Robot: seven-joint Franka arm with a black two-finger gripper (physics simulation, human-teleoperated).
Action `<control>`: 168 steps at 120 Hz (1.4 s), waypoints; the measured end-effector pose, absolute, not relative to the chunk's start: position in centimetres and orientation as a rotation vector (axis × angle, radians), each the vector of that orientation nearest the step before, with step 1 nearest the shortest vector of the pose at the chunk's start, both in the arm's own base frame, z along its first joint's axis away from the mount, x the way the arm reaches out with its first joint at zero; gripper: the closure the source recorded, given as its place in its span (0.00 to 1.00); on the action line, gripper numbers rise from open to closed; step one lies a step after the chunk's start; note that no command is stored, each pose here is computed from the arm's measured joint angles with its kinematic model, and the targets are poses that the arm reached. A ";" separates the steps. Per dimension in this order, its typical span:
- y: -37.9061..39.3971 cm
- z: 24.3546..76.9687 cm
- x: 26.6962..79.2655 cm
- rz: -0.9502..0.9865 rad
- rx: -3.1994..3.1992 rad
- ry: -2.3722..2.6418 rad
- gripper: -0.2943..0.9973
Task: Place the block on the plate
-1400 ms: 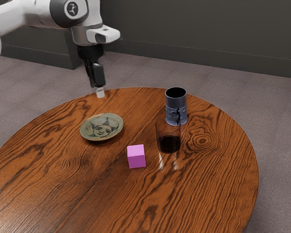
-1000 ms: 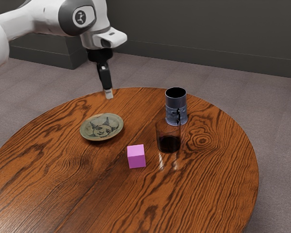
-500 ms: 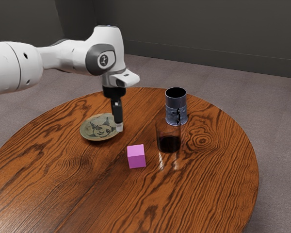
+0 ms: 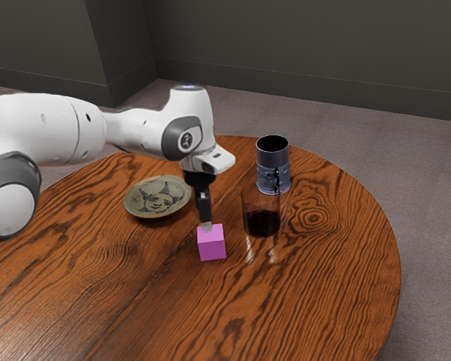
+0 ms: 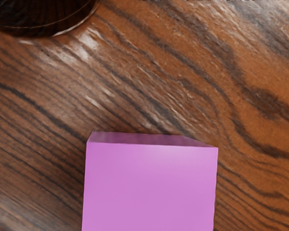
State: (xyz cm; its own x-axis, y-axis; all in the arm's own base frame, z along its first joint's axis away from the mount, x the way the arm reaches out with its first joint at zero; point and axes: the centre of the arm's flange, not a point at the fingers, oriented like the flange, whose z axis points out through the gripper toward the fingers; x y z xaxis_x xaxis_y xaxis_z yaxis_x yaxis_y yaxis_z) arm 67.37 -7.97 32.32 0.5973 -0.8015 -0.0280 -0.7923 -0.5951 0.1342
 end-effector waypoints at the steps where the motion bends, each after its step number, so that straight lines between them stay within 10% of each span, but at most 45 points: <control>1: -8.0 32.2 67.4 -0.129 2.709 -1.359 0.23; 88: -8.6 24.1 67.6 -0.171 2.679 -1.326 0.32; 128: -8.7 25.0 68.0 -0.134 2.723 -1.313 0.59; 168: -9.3 33.0 67.7 0.009 2.773 -1.314 0.57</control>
